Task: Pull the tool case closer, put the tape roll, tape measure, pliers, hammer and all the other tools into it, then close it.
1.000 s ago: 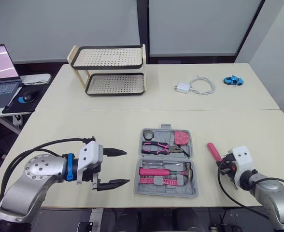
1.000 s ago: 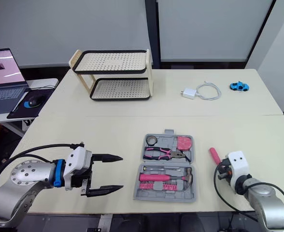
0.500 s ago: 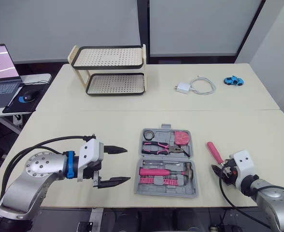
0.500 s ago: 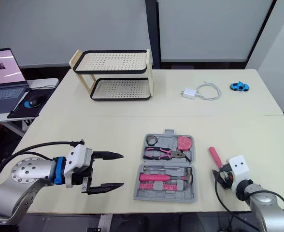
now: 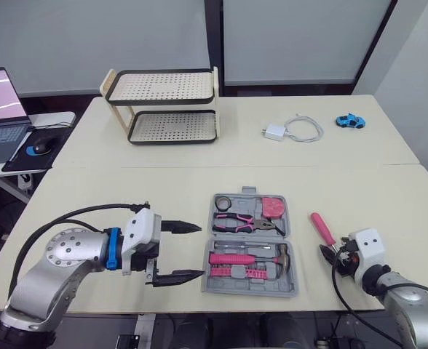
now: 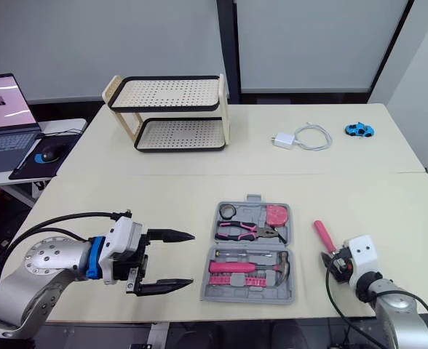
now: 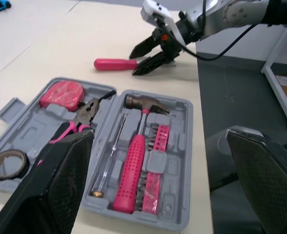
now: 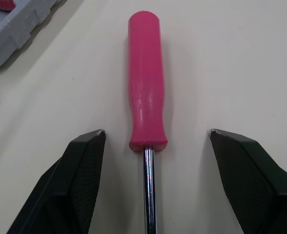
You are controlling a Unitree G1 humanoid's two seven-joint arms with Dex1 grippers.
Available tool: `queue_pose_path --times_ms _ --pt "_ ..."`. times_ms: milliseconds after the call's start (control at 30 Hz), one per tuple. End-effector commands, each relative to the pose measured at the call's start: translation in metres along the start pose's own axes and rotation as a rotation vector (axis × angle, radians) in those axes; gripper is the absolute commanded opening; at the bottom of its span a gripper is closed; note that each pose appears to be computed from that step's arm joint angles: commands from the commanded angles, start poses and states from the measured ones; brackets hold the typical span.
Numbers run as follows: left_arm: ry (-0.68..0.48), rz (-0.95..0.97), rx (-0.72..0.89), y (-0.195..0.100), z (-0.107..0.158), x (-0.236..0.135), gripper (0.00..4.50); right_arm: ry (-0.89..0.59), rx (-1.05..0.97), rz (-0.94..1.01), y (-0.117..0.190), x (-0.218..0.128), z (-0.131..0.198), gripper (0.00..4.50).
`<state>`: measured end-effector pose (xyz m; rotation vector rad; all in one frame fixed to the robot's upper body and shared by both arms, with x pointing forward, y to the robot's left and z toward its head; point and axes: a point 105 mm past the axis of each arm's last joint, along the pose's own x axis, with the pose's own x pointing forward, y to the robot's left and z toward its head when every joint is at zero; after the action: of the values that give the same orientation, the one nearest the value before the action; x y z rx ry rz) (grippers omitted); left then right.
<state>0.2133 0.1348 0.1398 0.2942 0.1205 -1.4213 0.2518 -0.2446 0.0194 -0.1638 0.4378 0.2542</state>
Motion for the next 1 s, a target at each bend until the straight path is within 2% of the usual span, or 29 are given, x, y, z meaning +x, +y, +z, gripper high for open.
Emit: queue_pose_path --times_ms 33,333,433,667,1000 --pt "-0.047 -0.033 0.059 -0.0014 0.0087 0.0015 4.50 -0.028 0.000 0.003 -0.0011 -0.0001 0.0047 3.63" --pt "-0.118 -0.075 0.105 -0.0064 0.0084 0.0003 4.50 -0.038 0.020 0.022 0.0012 0.0009 0.0049 3.63" --pt "-0.137 -0.079 0.111 -0.0065 0.0086 0.0010 4.50 -0.034 0.023 0.021 0.0008 0.0014 0.0043 3.05" --pt "-0.151 -0.084 0.121 -0.0063 0.0067 0.0019 4.50 -0.040 0.034 0.025 0.0020 0.0036 0.0043 0.63" --pt "-0.165 -0.061 0.128 -0.0053 0.0055 0.0017 4.50 -0.075 0.016 0.026 -0.0019 -0.0019 0.0140 0.59"
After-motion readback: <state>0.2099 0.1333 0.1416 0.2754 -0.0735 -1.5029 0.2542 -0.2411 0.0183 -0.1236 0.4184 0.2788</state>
